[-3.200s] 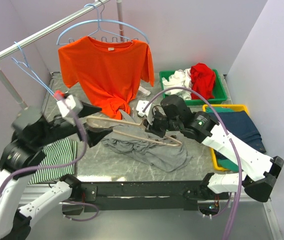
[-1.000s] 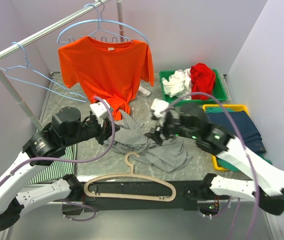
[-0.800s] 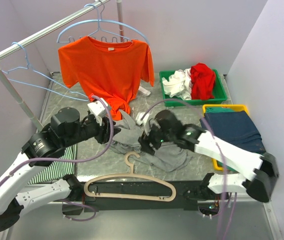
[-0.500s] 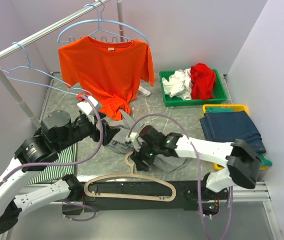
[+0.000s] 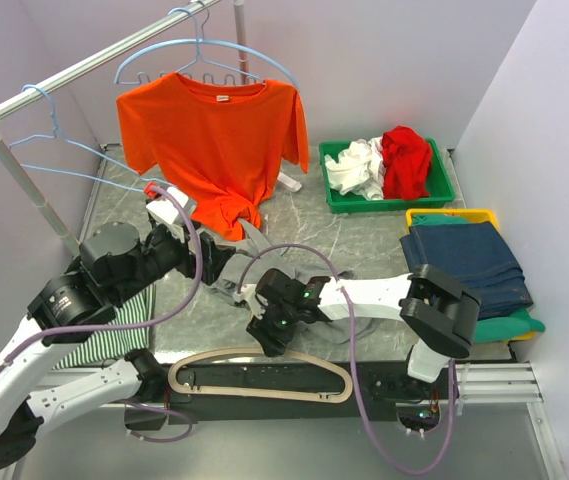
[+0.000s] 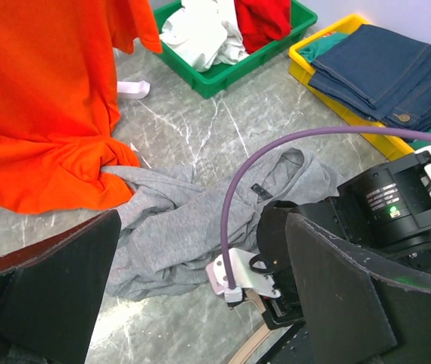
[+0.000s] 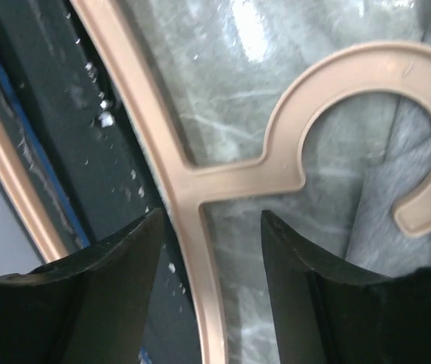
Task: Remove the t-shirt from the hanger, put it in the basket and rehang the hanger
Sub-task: Pick up the hanger at the center of the board.
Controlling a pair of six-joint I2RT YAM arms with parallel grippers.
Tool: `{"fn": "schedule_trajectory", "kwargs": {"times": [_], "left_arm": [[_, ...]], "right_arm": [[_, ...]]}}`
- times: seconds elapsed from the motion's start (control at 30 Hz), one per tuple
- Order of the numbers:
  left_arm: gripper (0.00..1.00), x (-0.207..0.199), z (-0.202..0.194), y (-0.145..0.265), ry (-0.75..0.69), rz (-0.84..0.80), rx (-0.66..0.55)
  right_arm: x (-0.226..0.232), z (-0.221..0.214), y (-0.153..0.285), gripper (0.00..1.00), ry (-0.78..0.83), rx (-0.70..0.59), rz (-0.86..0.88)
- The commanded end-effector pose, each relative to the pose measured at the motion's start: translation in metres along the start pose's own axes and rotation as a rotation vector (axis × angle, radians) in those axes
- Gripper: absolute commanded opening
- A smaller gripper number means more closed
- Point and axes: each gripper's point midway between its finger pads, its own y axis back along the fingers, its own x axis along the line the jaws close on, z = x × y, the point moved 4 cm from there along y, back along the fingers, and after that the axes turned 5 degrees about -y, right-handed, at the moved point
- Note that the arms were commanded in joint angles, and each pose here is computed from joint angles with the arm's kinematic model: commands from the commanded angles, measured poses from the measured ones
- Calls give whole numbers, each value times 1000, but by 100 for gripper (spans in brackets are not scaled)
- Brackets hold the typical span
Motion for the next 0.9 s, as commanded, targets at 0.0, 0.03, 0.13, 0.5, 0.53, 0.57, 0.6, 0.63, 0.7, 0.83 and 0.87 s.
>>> {"fn": "schedule_trajectory", "kwargs": {"times": [0.0,0.03,0.13,0.5,0.53,0.57,0.6,0.63,0.7,0.83,0.87], "left_arm": [[96,3,16,6,23,27,-65],[96,4,15,5,23,33,-62],[96,6,14,5,18,47,-58],[96,11,13,7,14,75,-69],[96,10,13,7,17,73,-72],[97,10,13,8,19,73,-72],[97,10,13,8,19,73,-72],[96,10,14,8,21,74,-74],[97,11,14,8,20,77,-72],[97,13,15,9,23,91,-75],[96,14,15,9,23,97,-76]], "right_arm": [[1,15,-9,58,5,-38,-28],[1,15,-11,56,6,-35,-34],[-1,8,-15,51,7,-12,-77],[-1,-10,-9,50,7,-45,-247],[-2,-9,-9,50,3,-60,-253],[0,-8,-8,50,4,-72,-253],[1,-7,-6,49,-4,-86,-257],[0,-6,-5,48,-6,-93,-278],[2,-8,-7,46,-4,-88,-285],[2,-13,-10,40,2,-85,-353],[0,-14,-10,39,-6,-87,-376]]}}
